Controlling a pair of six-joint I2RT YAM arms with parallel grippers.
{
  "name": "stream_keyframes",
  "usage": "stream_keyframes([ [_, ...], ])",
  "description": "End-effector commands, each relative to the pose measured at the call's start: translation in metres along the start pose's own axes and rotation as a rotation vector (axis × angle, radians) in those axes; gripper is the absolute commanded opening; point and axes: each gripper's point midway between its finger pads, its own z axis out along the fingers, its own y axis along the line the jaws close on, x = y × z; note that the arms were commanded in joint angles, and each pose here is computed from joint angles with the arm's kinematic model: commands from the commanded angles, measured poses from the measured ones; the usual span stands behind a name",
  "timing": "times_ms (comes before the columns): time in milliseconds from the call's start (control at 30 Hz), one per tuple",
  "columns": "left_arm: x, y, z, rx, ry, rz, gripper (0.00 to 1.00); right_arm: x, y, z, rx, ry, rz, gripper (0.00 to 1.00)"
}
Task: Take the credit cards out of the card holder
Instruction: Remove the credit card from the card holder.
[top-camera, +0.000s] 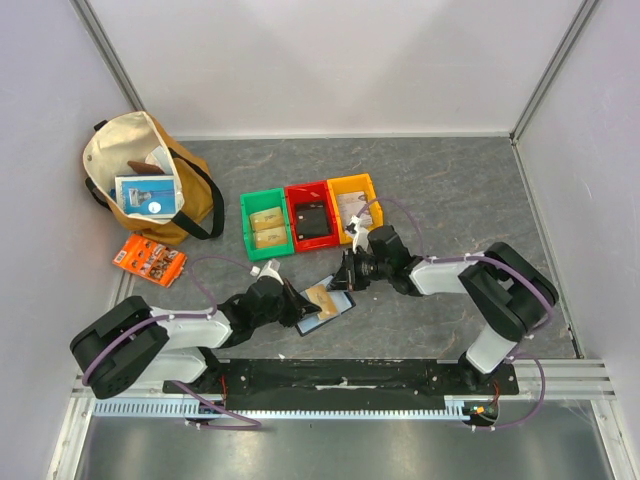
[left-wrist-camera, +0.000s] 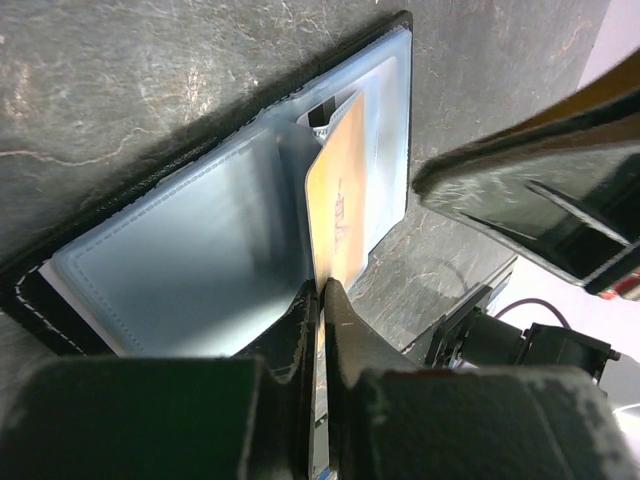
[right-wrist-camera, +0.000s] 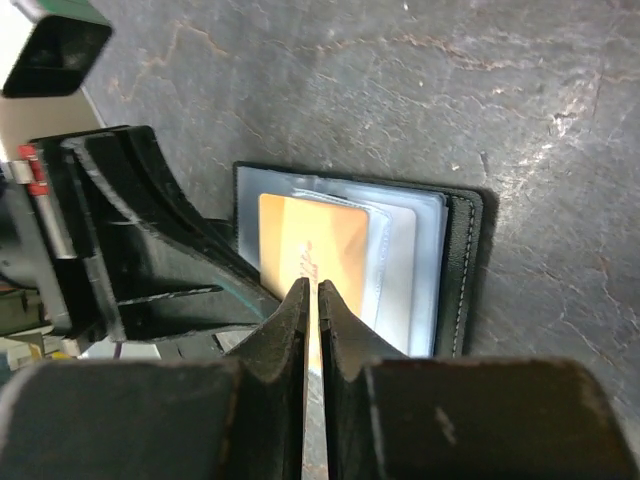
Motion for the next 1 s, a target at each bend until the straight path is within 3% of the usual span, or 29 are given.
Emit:
stream_keyframes([
  [0, -0.002, 0.010, 0.001, -0.029, -0.009, 0.041, 0.08, 0.005, -0.006, 0.015, -0.011, 0.020, 0.033, 0.13],
  [400, -0.002, 0.017, -0.008, 0.024, -0.040, -0.039, 0.20, 0.043, -0.059, 0.010, 0.152, 0.100, 0.103, 0.10],
  [900, 0.001, 0.005, -0.004, 0.086, -0.019, -0.018, 0.23, 0.047, -0.066, 0.007, 0.169, 0.110, 0.109, 0.09],
  [967, 0.001, 0.005, -0.003, 0.089, -0.016, -0.023, 0.17, 0.046, -0.067, 0.006, 0.171, 0.108, 0.111, 0.09],
])
